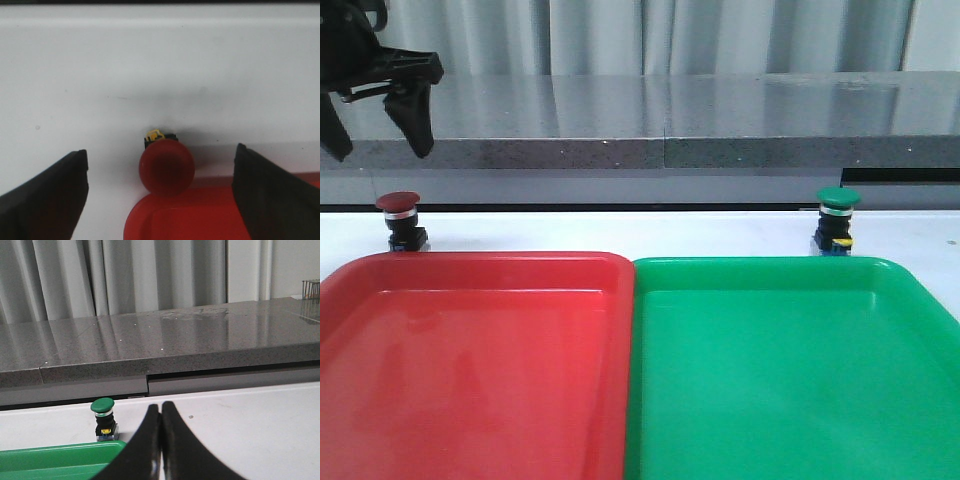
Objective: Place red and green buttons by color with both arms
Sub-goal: 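Move the left gripper down over the red push-button and grasp it, then lift the red push-button with the left gripper and lower it into the red tray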
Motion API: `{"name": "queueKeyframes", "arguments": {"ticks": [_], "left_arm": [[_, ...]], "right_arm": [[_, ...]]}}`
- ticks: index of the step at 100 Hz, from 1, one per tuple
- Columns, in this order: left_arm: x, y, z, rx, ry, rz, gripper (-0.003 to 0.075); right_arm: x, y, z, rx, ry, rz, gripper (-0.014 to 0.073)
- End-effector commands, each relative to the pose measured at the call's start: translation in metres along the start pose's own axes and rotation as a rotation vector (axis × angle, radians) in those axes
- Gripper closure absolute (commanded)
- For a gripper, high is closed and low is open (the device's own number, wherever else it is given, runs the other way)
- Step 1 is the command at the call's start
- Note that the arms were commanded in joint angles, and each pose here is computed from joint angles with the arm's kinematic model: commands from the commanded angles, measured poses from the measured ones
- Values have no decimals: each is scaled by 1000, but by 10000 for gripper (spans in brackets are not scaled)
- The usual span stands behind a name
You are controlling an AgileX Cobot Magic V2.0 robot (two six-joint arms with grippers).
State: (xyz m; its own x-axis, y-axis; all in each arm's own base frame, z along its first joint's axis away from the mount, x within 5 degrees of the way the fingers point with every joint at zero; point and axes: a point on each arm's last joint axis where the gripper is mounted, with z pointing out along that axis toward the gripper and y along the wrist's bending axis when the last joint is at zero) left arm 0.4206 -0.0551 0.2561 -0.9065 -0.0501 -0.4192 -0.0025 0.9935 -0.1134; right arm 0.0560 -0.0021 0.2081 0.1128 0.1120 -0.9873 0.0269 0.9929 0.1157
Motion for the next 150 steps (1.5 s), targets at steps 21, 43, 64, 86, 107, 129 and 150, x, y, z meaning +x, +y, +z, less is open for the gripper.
{"name": "queueKeyframes", "arguments": {"ticks": [21, 43, 64, 86, 107, 129, 150], "left_arm": [[-7, -5, 10, 11, 6, -10, 158], [-8, -5, 12, 12, -10, -10, 158], [-7, -5, 12, 12, 2, -11, 264], [-8, -5, 12, 15, -4, -12, 512], [-7, -6, 12, 31, 4, -26, 640], [-12, -8, -1, 35, -22, -22, 681], [-16, -9, -45, 37, -120, -13, 681]], "right_arm": [[-15, 2, -3, -16, -119, -15, 651], [-15, 2, -3, -16, -119, -15, 651], [-15, 2, -3, -16, -119, -15, 651], [-15, 2, -3, -16, -119, -15, 651], [-15, 2, -3, -16, -119, -15, 651], [-15, 2, -3, -16, -119, -15, 651], [-15, 2, -3, -16, -119, -15, 651]]}}
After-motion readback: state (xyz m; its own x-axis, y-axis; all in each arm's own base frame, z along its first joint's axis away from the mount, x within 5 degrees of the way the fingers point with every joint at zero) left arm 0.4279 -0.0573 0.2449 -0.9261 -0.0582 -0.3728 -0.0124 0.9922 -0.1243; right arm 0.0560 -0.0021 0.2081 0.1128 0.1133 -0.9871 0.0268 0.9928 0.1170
